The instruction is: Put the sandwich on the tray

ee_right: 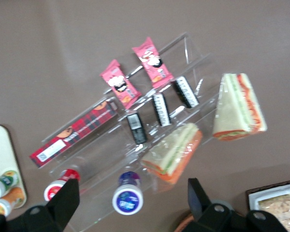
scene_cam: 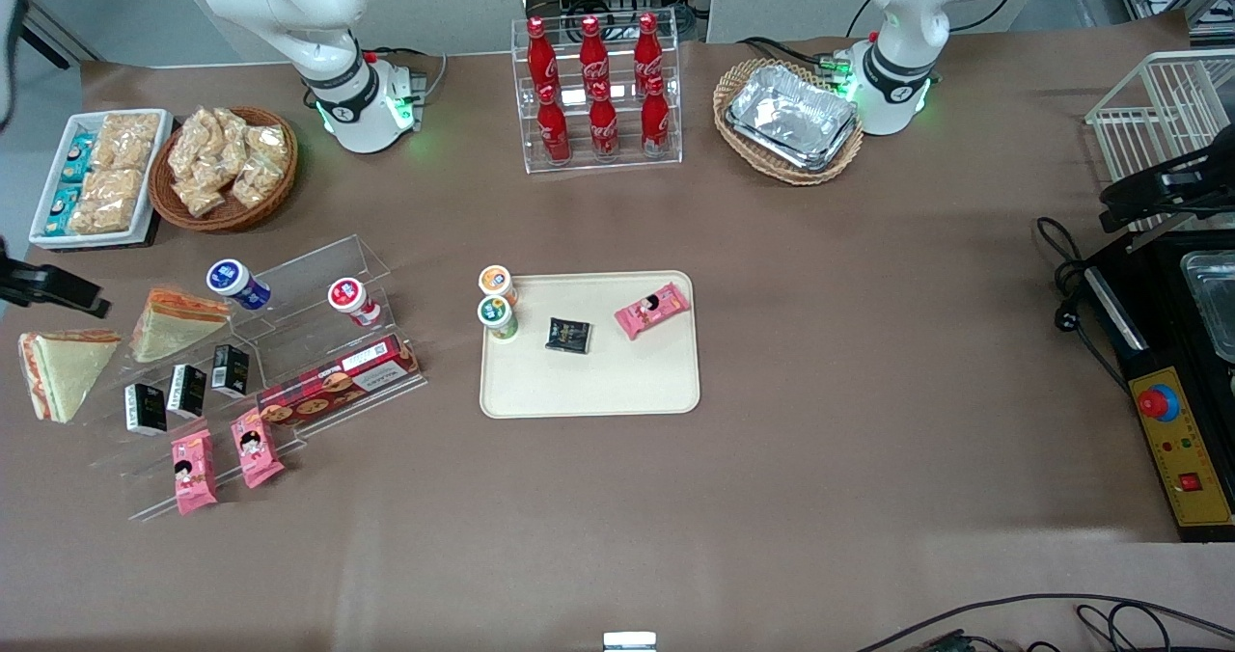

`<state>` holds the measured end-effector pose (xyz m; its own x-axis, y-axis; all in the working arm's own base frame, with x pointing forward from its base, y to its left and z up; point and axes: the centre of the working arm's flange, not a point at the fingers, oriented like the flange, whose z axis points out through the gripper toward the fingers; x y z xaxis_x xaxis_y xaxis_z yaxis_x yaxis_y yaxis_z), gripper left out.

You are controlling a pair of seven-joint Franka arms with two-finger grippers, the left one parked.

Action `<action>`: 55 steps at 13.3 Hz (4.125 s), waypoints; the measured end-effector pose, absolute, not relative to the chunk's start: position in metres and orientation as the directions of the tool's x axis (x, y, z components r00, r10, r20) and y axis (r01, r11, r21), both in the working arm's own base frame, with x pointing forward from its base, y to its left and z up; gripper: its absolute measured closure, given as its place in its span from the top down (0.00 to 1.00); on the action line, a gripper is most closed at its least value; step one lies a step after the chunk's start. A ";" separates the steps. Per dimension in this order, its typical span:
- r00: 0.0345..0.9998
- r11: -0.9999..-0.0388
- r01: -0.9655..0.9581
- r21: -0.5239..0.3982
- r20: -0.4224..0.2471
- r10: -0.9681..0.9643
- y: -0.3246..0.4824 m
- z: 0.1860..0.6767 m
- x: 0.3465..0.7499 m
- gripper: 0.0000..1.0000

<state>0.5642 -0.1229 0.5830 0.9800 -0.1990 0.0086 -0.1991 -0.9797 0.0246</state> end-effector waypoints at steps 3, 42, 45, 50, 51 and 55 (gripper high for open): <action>0.983 -0.983 -0.183 0.035 0.026 -0.182 -0.182 0.586 0.550 1.00; 0.958 -0.966 -0.257 -0.024 0.125 -0.258 -0.309 0.482 0.534 0.20; 0.956 -0.961 -0.266 -0.076 0.104 -0.273 -0.277 0.523 0.524 0.19; 0.876 -0.871 -0.480 -0.101 -0.002 -0.482 -0.141 0.537 0.560 0.19; 0.847 -0.842 -0.530 -0.098 -0.016 -0.532 -0.110 0.538 0.567 0.19; 0.708 -0.706 -0.706 -0.058 -0.062 -0.703 0.040 0.535 0.577 0.19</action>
